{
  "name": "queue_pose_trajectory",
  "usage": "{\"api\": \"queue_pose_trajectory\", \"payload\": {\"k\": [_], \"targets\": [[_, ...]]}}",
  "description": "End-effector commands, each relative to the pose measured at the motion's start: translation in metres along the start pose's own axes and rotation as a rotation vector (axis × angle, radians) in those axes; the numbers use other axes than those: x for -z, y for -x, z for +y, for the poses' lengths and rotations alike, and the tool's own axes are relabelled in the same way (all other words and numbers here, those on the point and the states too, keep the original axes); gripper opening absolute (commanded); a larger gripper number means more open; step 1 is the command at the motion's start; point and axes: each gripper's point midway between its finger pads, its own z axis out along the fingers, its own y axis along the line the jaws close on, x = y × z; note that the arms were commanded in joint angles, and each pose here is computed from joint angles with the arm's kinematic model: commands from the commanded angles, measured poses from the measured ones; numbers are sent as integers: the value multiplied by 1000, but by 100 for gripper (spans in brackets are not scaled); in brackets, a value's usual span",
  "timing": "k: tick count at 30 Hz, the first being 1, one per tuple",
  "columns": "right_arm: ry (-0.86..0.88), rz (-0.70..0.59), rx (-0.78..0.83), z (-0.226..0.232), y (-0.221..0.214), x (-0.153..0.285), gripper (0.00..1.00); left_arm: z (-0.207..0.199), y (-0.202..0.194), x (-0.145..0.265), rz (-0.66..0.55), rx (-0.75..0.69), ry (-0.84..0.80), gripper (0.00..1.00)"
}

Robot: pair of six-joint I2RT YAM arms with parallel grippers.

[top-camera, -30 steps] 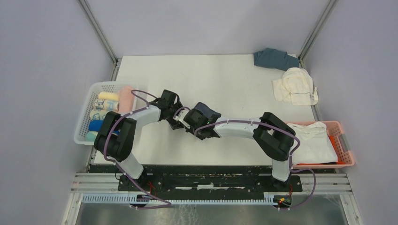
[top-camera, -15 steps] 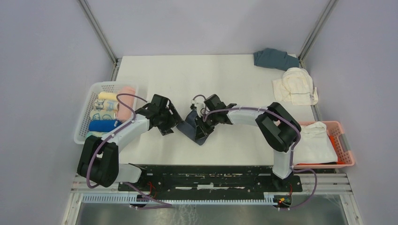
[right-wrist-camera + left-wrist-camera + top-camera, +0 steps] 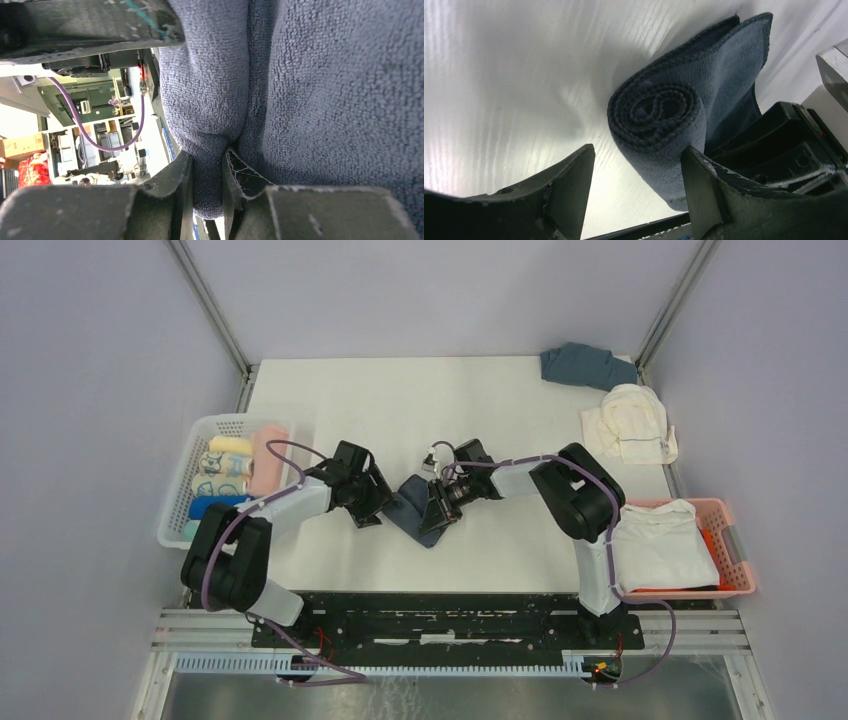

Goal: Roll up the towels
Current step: Roll the towel at the center of the board.

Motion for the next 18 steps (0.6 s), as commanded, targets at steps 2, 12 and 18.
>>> {"api": "queue_pose_trajectory", "payload": {"k": [2,12,18], "targets": [[-99,-9,-51,-26,-6,0,24,-21,13,-19,-5,-12,-32,67],[-464,-126,227,-2,19,57,53,3,5,-41,34,-38,79,63],[-747,-166,485,23,31,79,62,7,0,-46,53,-44,103,63]]}}
